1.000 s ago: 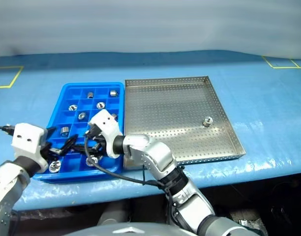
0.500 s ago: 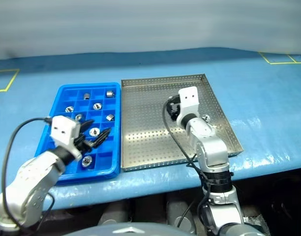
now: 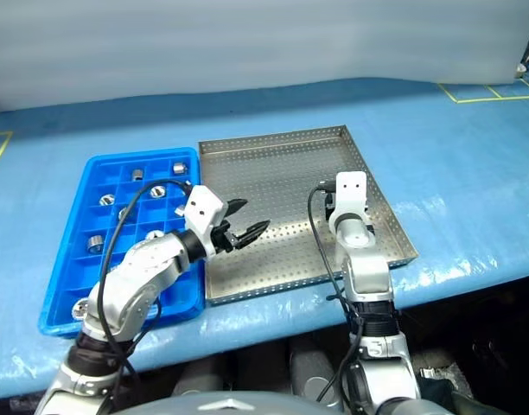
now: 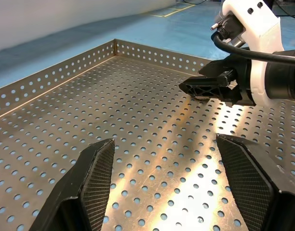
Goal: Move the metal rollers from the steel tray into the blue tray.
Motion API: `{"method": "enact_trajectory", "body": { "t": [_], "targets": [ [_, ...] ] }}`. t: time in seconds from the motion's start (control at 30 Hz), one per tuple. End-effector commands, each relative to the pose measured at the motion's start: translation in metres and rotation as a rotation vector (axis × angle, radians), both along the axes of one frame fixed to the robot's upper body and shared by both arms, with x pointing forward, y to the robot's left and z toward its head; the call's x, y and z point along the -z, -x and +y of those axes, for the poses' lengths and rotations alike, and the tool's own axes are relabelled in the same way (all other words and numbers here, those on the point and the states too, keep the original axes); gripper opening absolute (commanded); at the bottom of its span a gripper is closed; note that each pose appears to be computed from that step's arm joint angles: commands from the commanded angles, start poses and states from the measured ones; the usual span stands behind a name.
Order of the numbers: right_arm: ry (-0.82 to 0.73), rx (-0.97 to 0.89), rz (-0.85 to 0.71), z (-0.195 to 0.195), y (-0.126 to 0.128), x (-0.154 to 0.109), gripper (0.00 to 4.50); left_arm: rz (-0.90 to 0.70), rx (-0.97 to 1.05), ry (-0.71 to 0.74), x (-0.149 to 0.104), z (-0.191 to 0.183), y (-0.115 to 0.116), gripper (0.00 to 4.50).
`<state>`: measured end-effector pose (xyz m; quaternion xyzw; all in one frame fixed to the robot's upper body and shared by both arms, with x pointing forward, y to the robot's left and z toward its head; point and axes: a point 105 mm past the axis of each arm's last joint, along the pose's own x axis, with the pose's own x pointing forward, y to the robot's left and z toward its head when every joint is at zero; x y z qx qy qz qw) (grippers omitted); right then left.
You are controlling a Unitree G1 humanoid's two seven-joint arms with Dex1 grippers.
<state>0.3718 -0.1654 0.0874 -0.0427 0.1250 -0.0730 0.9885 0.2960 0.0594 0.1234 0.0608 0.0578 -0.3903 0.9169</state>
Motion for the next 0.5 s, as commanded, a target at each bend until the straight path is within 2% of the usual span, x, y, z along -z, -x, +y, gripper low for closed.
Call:
{"method": "enact_trajectory", "body": {
  "t": [0.03, 0.27, 0.5],
  "targets": [
    [-0.009, 0.070, -0.053, -0.009, -0.004, -0.009, 2.75, -0.026, 0.016, -0.003, -0.002, -0.003, 0.004, 3.66],
    [-0.137, 0.155, -0.028, -0.013, -0.007, 0.004, 2.75, -0.014, -0.004, -0.010, 0.003, 0.002, 0.008, 3.66],
    [-0.233, 0.162, 0.005, -0.003, -0.009, 0.013, 2.75, -0.002, -0.019, -0.017, 0.008, 0.003, 0.011, 3.66]
  ]
}}
